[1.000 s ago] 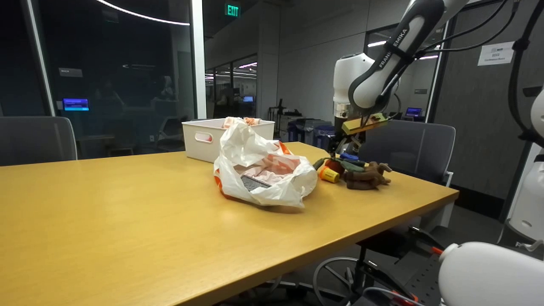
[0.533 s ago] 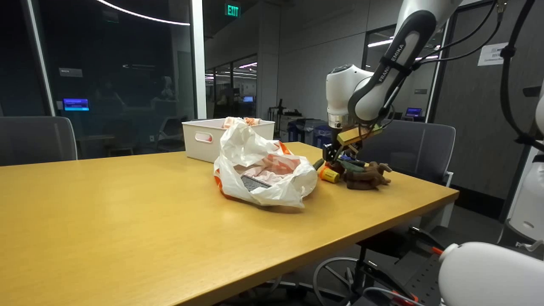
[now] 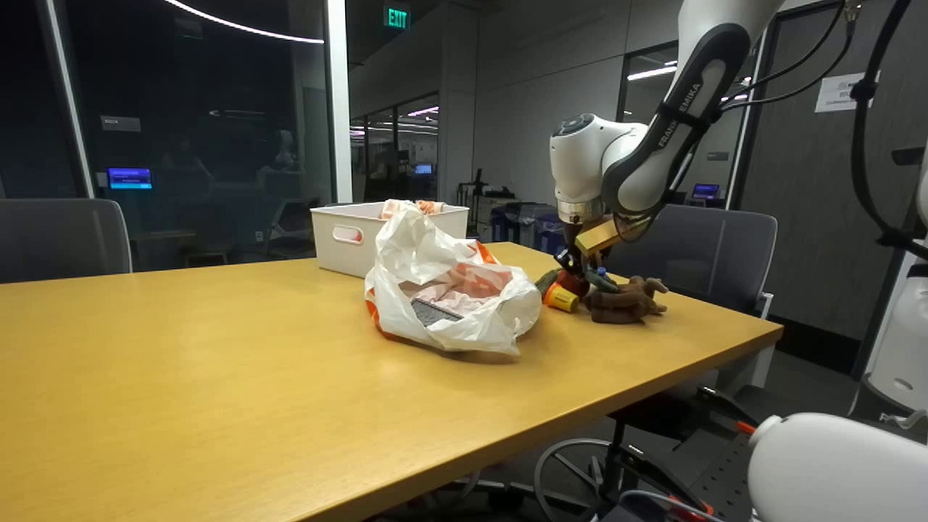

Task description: Put the duster, the turnip plush toy, the yellow container, the moose toy and the blue sponge in the plastic

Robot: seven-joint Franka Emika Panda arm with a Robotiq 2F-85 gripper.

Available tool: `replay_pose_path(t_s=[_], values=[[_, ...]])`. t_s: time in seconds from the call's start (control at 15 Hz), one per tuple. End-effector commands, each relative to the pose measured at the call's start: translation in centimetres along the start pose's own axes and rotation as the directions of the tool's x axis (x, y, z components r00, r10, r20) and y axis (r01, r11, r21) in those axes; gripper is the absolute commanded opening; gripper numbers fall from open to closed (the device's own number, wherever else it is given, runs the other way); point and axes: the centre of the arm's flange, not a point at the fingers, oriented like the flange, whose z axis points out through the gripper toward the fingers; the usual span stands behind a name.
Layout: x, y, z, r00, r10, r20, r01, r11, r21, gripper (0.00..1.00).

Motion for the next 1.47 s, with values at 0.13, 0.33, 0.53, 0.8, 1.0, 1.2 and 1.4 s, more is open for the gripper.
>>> replay_pose_path(t_s=[0.13,0.33,0.53,0.8,1.0,1.2,1.4], values=[[-0.1,1.8,-4.0,0.994,0.087,-0.067,-0.086,0.996,0.009,0.03],[-0.5,4.0,-8.7,0.976,0.145,-0.164,-0.139,0.989,0.052,0.07],[-1.0,5.7,-13.8,0.949,0.163,-0.268,-0.132,0.982,0.133,0.06],[-2.0,3.5,-19.7,0.919,0.088,-0.384,0.019,0.964,0.267,0.06],[-2.4,-0.9,-21.4,0.899,0.010,-0.438,0.156,0.927,0.341,0.06],[-3.2,-5.5,-22.6,0.879,-0.086,-0.469,0.296,0.870,0.396,0.06],[-4.1,-9.6,-22.4,0.853,-0.211,-0.477,0.432,0.798,0.420,0.06]])
